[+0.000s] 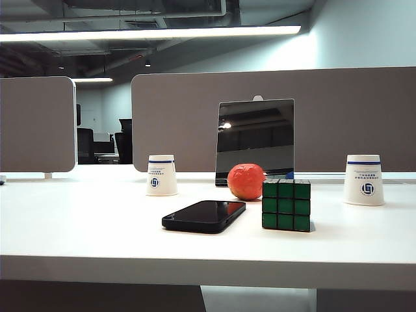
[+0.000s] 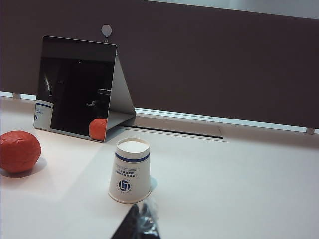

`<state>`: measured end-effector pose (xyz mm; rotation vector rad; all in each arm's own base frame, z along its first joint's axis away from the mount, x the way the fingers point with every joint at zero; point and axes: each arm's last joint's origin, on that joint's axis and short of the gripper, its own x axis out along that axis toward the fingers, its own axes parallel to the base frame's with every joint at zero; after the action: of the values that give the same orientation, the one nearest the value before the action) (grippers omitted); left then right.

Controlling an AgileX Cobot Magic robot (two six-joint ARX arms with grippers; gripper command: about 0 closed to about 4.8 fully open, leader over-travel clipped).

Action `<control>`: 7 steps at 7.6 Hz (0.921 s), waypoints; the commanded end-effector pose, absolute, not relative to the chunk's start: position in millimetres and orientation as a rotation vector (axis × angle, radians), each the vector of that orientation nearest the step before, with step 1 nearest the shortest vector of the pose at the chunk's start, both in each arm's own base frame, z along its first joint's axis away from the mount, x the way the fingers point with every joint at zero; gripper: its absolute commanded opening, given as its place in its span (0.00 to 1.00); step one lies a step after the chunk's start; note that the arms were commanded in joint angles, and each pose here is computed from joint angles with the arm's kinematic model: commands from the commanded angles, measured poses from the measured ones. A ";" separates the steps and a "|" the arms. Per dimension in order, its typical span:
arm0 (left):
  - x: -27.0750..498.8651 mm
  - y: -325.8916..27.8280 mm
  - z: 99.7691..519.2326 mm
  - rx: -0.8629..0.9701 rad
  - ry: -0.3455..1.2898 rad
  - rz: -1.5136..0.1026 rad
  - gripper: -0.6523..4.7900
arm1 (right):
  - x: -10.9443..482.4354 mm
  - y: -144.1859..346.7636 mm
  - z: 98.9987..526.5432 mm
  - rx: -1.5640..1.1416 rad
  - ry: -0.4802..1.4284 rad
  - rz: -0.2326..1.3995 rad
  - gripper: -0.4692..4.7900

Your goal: Carefully pick up the cup on the right and stack it on top of the cup on the left.

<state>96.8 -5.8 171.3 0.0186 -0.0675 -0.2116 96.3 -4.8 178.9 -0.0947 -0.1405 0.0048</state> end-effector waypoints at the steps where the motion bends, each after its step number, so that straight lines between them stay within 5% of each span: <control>1: 96.6 -6.0 172.9 0.027 -0.079 -0.218 0.11 | 96.4 -4.9 177.8 -0.082 -0.135 0.003 0.08; 7: 96.6 -6.0 172.8 0.008 -0.077 -0.220 0.11 | 95.4 -4.9 183.3 -0.042 -0.190 0.005 0.08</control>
<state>96.8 -5.8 171.3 0.0106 -0.0666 -0.2127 96.3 -4.8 178.5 -0.0479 -0.1365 0.0078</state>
